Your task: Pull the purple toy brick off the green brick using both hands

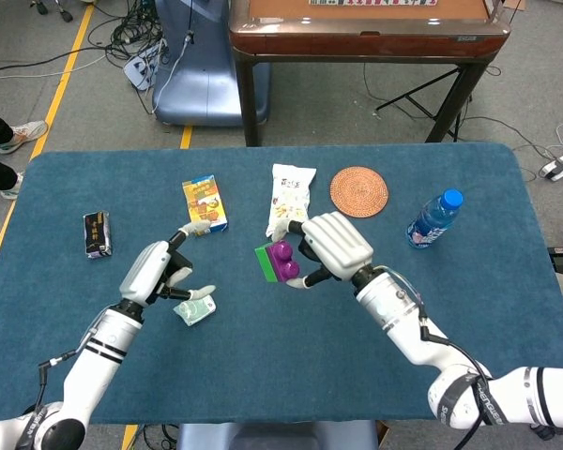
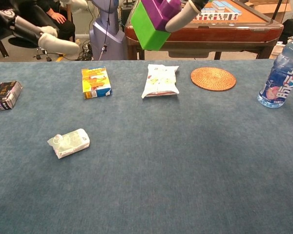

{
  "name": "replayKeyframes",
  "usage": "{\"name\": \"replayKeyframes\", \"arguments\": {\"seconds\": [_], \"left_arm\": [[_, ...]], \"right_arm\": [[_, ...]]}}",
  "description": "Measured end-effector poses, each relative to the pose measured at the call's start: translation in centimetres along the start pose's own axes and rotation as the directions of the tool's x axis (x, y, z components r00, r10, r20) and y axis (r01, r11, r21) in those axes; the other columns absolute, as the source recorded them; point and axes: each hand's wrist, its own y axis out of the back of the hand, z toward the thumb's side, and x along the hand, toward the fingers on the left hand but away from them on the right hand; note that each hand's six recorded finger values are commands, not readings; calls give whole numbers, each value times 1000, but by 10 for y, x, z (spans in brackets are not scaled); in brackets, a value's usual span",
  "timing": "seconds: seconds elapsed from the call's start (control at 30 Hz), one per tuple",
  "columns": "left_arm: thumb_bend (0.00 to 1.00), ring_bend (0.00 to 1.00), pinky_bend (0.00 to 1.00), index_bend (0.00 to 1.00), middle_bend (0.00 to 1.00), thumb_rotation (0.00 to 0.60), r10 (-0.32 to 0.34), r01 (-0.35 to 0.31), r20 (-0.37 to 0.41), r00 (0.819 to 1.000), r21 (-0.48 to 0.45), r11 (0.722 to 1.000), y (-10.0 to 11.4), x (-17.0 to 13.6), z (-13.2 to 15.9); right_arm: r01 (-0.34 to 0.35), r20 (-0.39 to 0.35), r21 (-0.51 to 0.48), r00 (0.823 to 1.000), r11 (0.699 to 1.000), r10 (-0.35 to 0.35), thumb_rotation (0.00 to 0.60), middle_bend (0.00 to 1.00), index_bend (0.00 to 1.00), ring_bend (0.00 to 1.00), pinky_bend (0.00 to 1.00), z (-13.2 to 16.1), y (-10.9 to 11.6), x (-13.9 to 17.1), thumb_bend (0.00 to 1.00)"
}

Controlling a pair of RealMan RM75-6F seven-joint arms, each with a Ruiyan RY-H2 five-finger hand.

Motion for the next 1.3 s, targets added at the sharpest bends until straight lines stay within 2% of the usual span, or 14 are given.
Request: {"name": "replayKeyframes", "arguments": {"seconds": [0.07, 0.17, 0.43, 0.7, 0.93, 1.3], "left_arm": [[0, 1000, 1000, 147, 1000, 600, -6, 6, -2, 1000, -62, 998, -4, 3, 4], [0, 1000, 1000, 135, 1000, 600, -16, 16, -1, 1000, -95, 995, -8, 4, 8], [0, 1000, 1000, 125, 1000, 600, 11, -12, -7, 1000, -65, 998, -12, 3, 6], [0, 1000, 1000, 125, 1000, 600, 58, -58, -35, 998, -19, 998, -20, 6, 3], [0, 1000, 1000, 131, 1000, 600, 46, -45, -51, 998, 8, 999, -32, 9, 2], [0, 1000, 1000, 152, 1000, 600, 45, -43, -60, 997, 34, 999, -40, 11, 3]], "right_arm": [[2, 5, -11, 1000, 1000, -1, 600, 1000, 577, 1000, 1000, 1, -1, -5, 112], [4, 10, -22, 1000, 1000, -4, 600, 1000, 578, 1000, 1000, 2, -3, -12, 112], [10, 15, -57, 1000, 998, -9, 600, 1000, 579, 1000, 1000, 9, -11, -25, 111], [-17, 28, -120, 999, 993, 21, 600, 1000, 585, 1000, 1000, 17, -19, -36, 111], [-37, 60, -158, 997, 987, 47, 600, 1000, 587, 1000, 1000, 19, -24, -42, 113], [-36, 120, -155, 991, 987, 55, 600, 1000, 594, 1000, 1000, 19, -33, -48, 123]]}}
